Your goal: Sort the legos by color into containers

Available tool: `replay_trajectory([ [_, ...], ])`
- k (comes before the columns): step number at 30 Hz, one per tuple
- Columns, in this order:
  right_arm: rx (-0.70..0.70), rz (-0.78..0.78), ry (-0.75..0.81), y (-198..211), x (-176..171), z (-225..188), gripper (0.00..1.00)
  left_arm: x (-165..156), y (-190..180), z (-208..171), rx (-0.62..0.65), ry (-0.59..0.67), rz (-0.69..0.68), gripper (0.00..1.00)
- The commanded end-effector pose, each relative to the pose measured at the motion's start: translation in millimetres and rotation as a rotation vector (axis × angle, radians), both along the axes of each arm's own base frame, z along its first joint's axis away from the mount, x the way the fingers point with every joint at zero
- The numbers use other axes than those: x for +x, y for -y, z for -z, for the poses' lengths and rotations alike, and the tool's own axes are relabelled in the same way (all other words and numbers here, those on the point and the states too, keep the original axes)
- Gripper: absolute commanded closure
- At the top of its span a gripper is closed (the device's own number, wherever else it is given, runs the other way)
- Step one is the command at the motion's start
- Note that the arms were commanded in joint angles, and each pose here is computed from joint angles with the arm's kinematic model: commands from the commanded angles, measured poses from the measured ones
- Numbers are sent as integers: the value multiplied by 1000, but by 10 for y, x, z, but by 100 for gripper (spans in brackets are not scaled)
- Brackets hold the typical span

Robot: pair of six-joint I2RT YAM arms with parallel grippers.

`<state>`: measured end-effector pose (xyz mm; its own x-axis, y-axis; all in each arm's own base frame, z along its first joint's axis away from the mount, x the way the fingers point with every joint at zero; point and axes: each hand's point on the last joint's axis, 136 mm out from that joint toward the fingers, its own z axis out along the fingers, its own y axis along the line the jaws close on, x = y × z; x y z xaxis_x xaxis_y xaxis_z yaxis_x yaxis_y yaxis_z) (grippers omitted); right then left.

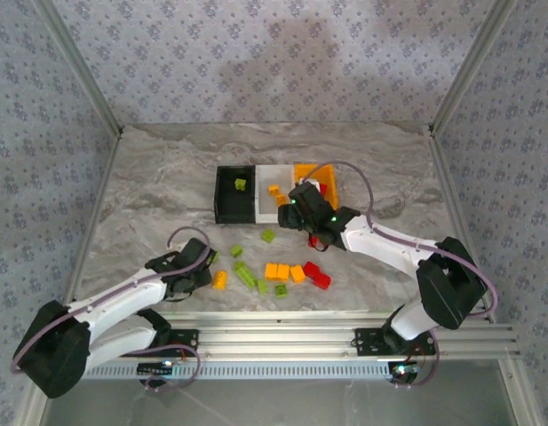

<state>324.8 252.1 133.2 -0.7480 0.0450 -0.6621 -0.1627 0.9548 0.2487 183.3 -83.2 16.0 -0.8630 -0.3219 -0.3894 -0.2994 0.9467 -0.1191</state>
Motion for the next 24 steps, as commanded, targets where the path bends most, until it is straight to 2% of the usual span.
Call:
replay_trajectory([
  [1,14,38,29,80,14,-100,30,95,104,-53,-29,23,27,64],
  [5,23,56,39,162,-23,-138,30,156,192,-211,-47,49,73,73],
  [11,45,120,40,404,-170,-116,30,335,573,-833,-87,161,199,76],
  [16,38,197,28,705,-325,-12,29,677,1199,-1367,-143,281,319,76],
  [19,23,233,13,880,-419,49,29,957,1741,-1591,-163,328,412,76],
  [24,16,286,-11,1113,-578,135,29,1452,2434,-1766,-142,383,522,76],
])
